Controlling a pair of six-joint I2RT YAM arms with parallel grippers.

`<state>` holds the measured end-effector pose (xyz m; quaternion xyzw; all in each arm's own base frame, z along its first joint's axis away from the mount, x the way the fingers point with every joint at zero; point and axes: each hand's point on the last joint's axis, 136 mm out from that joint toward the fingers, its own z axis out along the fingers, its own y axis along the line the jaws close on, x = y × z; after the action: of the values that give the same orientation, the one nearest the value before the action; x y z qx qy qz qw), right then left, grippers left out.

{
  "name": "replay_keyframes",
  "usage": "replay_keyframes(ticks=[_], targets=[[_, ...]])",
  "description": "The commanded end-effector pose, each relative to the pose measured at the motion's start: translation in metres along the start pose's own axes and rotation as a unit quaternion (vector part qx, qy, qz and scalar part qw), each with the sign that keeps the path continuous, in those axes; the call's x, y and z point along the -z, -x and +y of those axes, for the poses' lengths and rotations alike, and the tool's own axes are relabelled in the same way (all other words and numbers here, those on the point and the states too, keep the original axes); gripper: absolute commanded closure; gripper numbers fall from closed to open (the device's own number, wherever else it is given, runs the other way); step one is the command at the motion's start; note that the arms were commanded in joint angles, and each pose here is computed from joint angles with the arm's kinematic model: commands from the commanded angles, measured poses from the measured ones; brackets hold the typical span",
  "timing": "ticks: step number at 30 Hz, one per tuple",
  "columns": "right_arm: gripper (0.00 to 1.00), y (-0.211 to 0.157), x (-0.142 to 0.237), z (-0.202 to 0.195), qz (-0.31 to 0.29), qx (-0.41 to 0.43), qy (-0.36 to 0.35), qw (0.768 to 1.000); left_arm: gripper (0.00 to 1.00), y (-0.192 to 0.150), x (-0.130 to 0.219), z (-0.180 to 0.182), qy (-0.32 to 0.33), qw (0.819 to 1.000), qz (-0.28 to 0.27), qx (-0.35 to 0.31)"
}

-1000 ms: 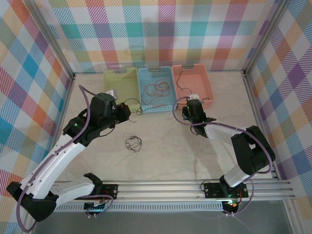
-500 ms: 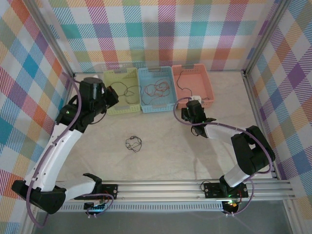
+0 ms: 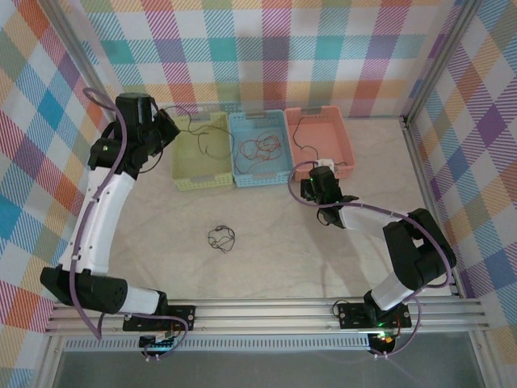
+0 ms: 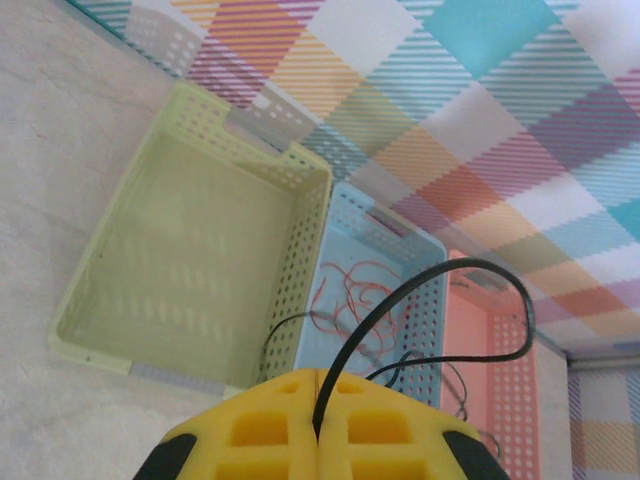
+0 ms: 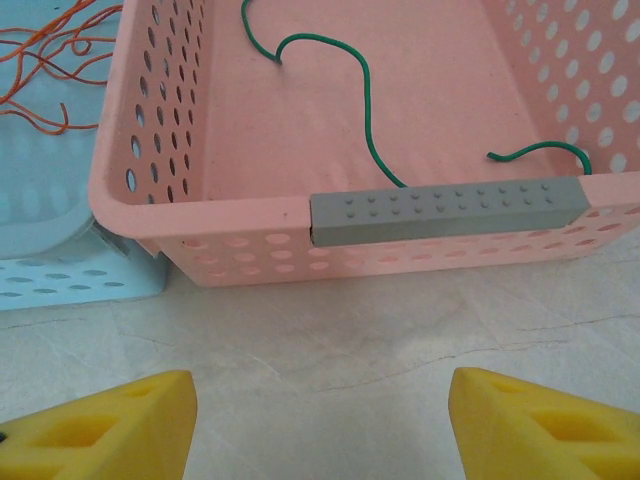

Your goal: Untangle the cables

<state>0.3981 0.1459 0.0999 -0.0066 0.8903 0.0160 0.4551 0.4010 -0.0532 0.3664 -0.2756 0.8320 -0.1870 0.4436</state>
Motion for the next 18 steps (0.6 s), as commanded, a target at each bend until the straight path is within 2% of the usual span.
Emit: replay_keyframes(ticks=[1, 9, 13, 18], targets=[[0.32, 0.007, 0.001, 0.003, -0.009, -0.006, 0.012, 1.000, 1.00, 0.020, -0.010, 0.006, 0.013, 1.000, -0.019, 0.010], [0.32, 0.006, 0.001, 0.005, -0.008, -0.002, 0.018, 1.000, 1.00, 0.031, -0.081, 0.031, 0.041, 0.999, -0.006, 0.032], [0.33, 0.007, 0.001, 0.008, -0.008, -0.001, 0.024, 1.000, 1.00, 0.018, -0.125, 0.033, 0.033, 0.999, 0.028, 0.025], [0.33, 0.007, 0.000, 0.009, -0.007, 0.001, 0.027, 1.000, 1.00, 0.008, -0.156, 0.035, 0.031, 0.998, 0.049, 0.023]])
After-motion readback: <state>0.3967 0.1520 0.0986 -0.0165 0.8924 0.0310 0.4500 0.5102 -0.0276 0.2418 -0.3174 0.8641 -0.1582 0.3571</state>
